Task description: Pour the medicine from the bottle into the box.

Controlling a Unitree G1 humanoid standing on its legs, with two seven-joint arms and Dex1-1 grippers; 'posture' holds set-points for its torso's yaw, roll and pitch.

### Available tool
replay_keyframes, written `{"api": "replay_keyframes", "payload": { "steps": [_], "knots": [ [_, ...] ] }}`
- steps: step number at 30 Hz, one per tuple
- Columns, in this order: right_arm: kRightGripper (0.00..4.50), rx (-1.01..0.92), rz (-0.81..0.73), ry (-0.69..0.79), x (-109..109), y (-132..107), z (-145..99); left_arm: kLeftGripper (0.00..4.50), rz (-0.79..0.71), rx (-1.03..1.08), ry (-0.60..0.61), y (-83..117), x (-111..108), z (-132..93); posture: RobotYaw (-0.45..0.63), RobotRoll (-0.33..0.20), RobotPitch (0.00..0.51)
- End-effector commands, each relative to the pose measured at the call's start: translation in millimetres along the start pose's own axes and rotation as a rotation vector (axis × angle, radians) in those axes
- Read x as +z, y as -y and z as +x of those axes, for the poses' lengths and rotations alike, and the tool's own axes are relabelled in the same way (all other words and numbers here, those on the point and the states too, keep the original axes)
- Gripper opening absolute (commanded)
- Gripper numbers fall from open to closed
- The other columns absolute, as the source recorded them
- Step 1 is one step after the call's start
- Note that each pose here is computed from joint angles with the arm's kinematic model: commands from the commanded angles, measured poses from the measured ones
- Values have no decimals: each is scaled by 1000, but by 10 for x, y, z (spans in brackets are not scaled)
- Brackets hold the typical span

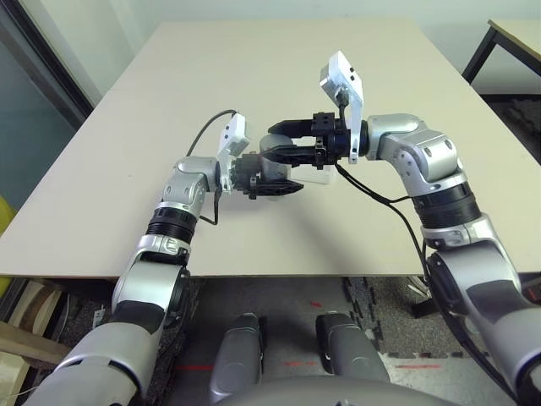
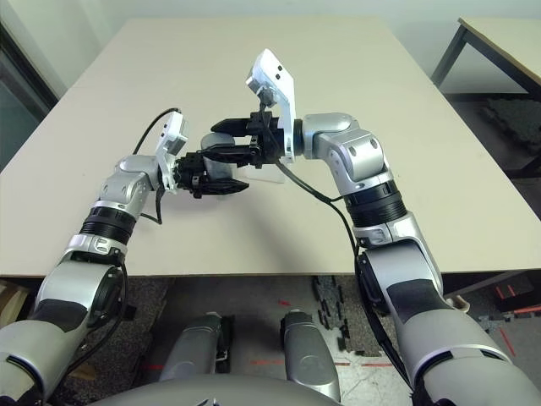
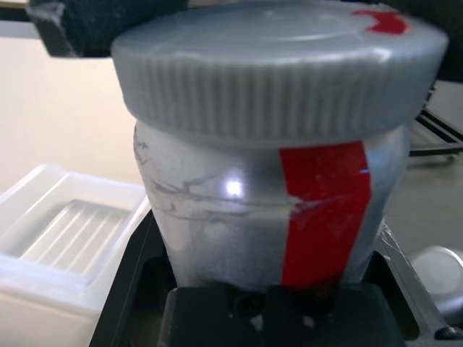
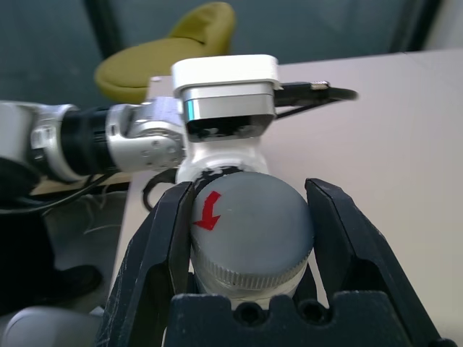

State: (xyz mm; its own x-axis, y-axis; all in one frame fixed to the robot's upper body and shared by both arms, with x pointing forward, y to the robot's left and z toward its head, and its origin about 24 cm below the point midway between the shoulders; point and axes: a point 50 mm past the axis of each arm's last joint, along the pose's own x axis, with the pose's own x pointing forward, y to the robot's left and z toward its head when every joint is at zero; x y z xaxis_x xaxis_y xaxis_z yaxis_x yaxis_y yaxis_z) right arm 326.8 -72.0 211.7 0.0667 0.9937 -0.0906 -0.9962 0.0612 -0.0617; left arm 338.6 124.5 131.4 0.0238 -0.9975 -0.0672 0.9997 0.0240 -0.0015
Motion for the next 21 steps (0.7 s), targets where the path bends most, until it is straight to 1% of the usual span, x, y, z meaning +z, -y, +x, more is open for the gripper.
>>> {"api": "replay_keyframes", "payload": {
  "steps": [1, 5, 10, 12, 14, 15, 16, 21],
  "knots": [
    [2568, 198, 16, 54, 18, -135, 31, 2748, -14, -20, -1, 34, -12, 16, -122, 0, 58],
    [2568, 218, 19, 52, 28, -126, 23, 2748, -16, -28, 2, 54, -1, 19, -120, 0, 58],
    [2568, 190, 16, 40, 16, -71, 43, 2748, -19, -35, 0, 73, 2, 7, -115, 0, 57],
    [3318, 149, 14, 36, 3, -22, 51, 2748, -19, -40, -3, 85, 0, 6, -111, 0, 57],
    [3821, 125, 14, 36, -5, 10, 51, 2748, -20, -47, -4, 106, -5, 14, -110, 0, 56],
    [4206, 121, 14, 38, -5, 17, 50, 2748, -20, -50, -4, 115, -9, 17, -110, 0, 56],
    [4491, 118, 14, 39, -4, 22, 49, 2748, -21, -50, -4, 121, -12, 19, -110, 0, 56],
    [4500, 79, 22, 60, 8, 70, 37, 2748, -29, -55, -7, 174, -52, 12, -109, 0, 54]
  ]
}}
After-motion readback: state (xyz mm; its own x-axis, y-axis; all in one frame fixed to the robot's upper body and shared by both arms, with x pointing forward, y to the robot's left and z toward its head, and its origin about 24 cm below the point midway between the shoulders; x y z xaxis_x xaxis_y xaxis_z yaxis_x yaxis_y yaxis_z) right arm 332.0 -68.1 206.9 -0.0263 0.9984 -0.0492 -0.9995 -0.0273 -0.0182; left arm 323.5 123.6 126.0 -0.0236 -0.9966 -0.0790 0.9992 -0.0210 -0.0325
